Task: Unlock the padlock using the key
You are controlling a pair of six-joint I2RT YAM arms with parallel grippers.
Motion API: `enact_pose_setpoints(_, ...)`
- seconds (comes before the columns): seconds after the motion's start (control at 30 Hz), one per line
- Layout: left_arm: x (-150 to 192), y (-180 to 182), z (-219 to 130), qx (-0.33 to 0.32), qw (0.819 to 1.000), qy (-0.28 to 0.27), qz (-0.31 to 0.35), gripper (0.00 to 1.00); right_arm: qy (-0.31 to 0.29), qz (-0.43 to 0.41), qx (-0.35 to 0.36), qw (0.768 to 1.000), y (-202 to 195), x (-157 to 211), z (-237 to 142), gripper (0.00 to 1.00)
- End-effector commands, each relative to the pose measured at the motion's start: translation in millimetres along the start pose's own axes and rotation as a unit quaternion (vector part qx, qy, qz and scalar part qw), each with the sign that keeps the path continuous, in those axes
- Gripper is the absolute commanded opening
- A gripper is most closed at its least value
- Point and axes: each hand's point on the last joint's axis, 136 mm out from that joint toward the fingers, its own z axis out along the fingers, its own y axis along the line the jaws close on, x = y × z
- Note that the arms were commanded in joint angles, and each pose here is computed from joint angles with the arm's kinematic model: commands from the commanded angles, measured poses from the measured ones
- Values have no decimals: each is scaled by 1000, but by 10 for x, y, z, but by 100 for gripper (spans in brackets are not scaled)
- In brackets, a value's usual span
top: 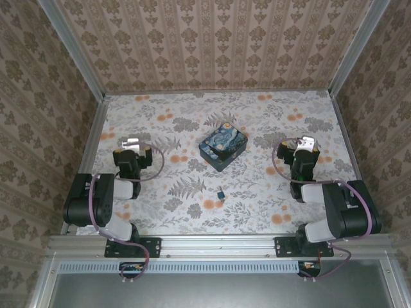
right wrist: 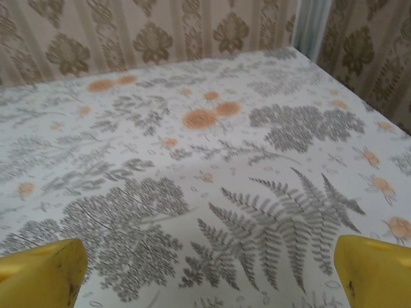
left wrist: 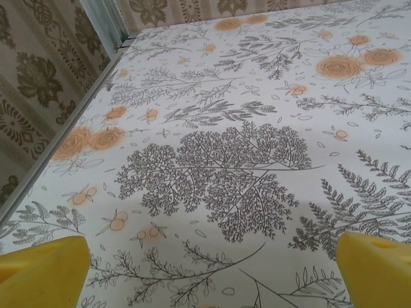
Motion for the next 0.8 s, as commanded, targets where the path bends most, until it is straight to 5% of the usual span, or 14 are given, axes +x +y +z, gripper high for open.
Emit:
enact_pose_setpoints(0.0,-186,-86,40,28,999,-25,7,100,-31,-8,-39,999,117,-19,-6,100)
enact_pose_setpoints(0.07,-188,-135,13,40,999,-31,15,100,-55,-1,-34,998,91,-40,-9,100)
enact_pose_setpoints(0.27,-190,-171,65,65,998,-19,11,100,39,-30,-90,995,328,57,243,100)
enact_pose_setpoints(0.77,-174,-100,107,70,997,-7,-9,100,19,-24,-38,999,198,23,211,99)
